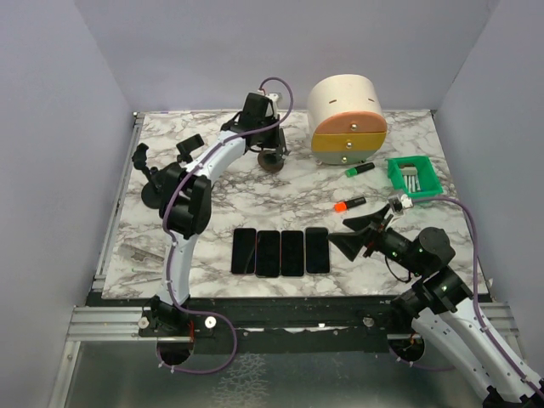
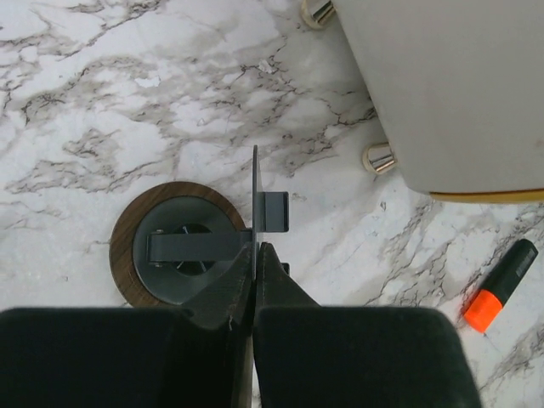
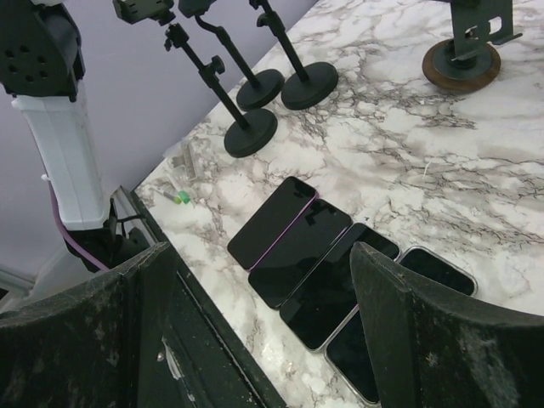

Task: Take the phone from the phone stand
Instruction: Pick up the phone stand at the center of the board, then place the phone stand at the center of the board.

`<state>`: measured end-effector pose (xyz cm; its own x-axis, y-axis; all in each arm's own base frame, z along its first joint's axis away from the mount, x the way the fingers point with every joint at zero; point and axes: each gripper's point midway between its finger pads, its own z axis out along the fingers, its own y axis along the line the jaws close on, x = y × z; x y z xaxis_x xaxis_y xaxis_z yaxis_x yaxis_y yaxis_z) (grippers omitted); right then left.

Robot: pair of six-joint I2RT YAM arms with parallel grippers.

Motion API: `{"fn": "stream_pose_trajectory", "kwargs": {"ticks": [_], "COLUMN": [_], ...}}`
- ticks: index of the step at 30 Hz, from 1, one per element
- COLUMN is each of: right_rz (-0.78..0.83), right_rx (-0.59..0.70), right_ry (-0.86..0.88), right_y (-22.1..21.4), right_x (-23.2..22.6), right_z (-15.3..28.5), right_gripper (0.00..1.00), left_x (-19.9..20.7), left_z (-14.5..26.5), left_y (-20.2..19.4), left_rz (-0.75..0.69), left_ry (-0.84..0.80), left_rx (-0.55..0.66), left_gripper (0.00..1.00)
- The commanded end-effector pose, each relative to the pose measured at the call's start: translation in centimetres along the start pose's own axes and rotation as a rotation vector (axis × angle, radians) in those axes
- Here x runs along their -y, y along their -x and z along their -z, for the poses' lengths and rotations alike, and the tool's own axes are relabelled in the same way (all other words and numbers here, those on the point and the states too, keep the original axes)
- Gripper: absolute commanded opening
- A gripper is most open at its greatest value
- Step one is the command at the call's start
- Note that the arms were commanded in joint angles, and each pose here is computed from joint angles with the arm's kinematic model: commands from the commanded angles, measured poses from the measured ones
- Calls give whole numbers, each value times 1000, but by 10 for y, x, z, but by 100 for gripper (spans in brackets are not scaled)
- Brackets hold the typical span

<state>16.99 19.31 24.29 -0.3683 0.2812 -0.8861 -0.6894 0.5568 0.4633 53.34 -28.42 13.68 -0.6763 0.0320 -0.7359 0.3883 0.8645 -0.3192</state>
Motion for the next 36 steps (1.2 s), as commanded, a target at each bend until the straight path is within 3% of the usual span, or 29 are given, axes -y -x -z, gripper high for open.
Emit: {"fn": "stream_pose_trajectory", "kwargs": {"ticks": [1, 14, 22, 36], "right_rz": [7, 7, 10, 11], "right_rx": [-4, 1, 4, 2], "right_ry": [-30, -44, -46, -54], "right_y": [-2, -2, -2, -2], "right_x": [6, 9, 9, 10], "right_z": [0, 1, 2, 2], "right_gripper": [88, 87, 87, 87], "left_x": [10, -8, -24, -41], "left_z": [34, 94, 109, 100], "left_y": [28, 19, -1, -50], "left_rz": [-21, 45, 55, 63], "left_ry": [-2, 130, 205, 245], "left_rx": [87, 261, 249, 151], "left_gripper": [0, 0, 0, 2]}}
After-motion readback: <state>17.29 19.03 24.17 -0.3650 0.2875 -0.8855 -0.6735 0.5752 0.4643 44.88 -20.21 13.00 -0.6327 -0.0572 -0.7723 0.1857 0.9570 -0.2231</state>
